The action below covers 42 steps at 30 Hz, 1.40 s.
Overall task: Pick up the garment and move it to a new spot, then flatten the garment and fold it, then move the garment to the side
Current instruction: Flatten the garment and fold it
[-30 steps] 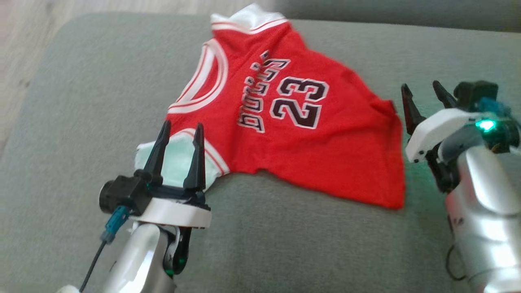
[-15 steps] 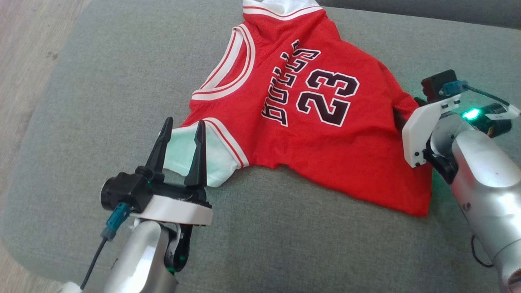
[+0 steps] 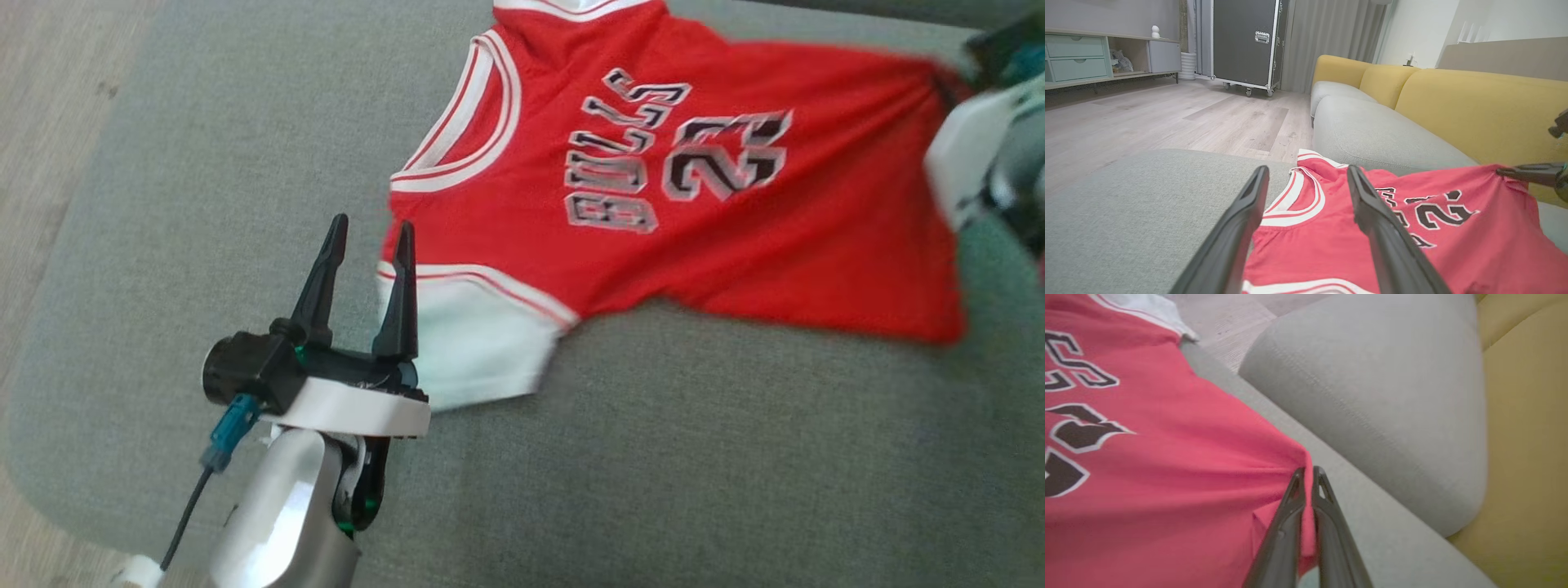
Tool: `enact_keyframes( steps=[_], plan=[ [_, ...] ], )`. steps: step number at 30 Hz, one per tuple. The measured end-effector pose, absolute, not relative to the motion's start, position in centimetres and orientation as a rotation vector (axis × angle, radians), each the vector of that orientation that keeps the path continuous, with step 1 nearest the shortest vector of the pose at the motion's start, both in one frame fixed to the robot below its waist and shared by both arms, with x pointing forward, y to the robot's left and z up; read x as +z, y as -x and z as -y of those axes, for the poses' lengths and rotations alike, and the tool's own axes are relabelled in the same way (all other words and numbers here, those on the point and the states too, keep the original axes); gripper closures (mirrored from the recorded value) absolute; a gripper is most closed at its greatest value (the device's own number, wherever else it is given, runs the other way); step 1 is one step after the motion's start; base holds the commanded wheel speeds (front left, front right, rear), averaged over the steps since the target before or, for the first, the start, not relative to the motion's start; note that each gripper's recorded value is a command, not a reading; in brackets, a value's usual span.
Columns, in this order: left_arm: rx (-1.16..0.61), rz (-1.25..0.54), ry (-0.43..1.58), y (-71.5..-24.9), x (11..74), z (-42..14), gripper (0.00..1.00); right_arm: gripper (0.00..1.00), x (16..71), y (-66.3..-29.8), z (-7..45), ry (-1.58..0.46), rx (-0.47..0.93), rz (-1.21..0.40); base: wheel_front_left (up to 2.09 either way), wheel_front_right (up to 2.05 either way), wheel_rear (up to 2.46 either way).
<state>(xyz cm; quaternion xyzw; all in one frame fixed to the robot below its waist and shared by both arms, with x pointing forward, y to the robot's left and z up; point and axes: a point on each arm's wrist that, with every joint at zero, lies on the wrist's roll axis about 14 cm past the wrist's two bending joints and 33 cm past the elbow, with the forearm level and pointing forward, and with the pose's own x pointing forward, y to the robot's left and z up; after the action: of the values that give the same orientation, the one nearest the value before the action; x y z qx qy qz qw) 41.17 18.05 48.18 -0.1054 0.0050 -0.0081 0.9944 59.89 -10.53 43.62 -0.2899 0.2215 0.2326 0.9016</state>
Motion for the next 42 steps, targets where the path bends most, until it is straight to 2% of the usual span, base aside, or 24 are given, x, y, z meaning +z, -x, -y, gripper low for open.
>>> enact_keyframes(
  steps=[7, 8, 9, 16, 21, 27, 32, 37, 42],
  plan=[
    [-0.008, -0.024, 0.204, -41.2, 47.7, -18.4, 0.0, 1.0, 44.9, -62.3, 11.7, 0.692, 0.455, -0.401, 0.0, 0.0, 0.0],
    [-0.007, -0.025, 0.204, -41.2, 47.7, -18.4, 0.0, 0.44, 44.8, -62.5, 11.9, 0.691, 0.448, -0.406, 0.0, 0.0, 0.0],
    [-0.006, -0.027, 0.203, -41.2, 47.6, -18.4, 0.0, 0.0, 44.8, -62.6, 12.1, 0.676, 0.439, -0.405, 0.0, 0.0, 0.0],
    [-0.015, -0.013, 0.21, -41.4, 48.1, -18.1, 0.0, 0.0, 46.6, -62.3, 11.5, 0.554, 0.422, -0.31, 0.0, 0.0, 0.0],
    [-0.025, 0.022, 0.22, -41.6, 49.3, -17.7, 0.0, 0.0, 50.7, -61.5, 10.7, 0.387, 0.399, -0.142, 0.0, 0.0, 0.0],
    [-0.055, 0.046, 0.234, -41.2, 50.2, -16.5, 0.0, 0.0, 55.0, -58.9, 12.5, 0.185, 0.316, 0.007, 0.0, 0.0, 0.0],
    [-0.074, 0.038, 0.236, -40.1, 49.9, -15.6, 0.0, 0.0, 58.3, -54.4, 13.6, 0.013, 0.25, 0.168, 0.0, 0.0, 0.0],
    [-0.099, 0.016, 0.228, -39.4, 49.2, -14.6, 0.0, 0.0, 53.7, -47.3, 13.6, -0.056, 0.197, 0.109, 0.0, 0.0, 0.0],
    [-0.143, 0.01, 0.254, -39.2, 49.2, -13.1, 0.0, 0.0, 52.9, -42.5, 16.5, -0.06, 0.111, 0.124, 0.0, 0.0, 0.0]
  ],
)
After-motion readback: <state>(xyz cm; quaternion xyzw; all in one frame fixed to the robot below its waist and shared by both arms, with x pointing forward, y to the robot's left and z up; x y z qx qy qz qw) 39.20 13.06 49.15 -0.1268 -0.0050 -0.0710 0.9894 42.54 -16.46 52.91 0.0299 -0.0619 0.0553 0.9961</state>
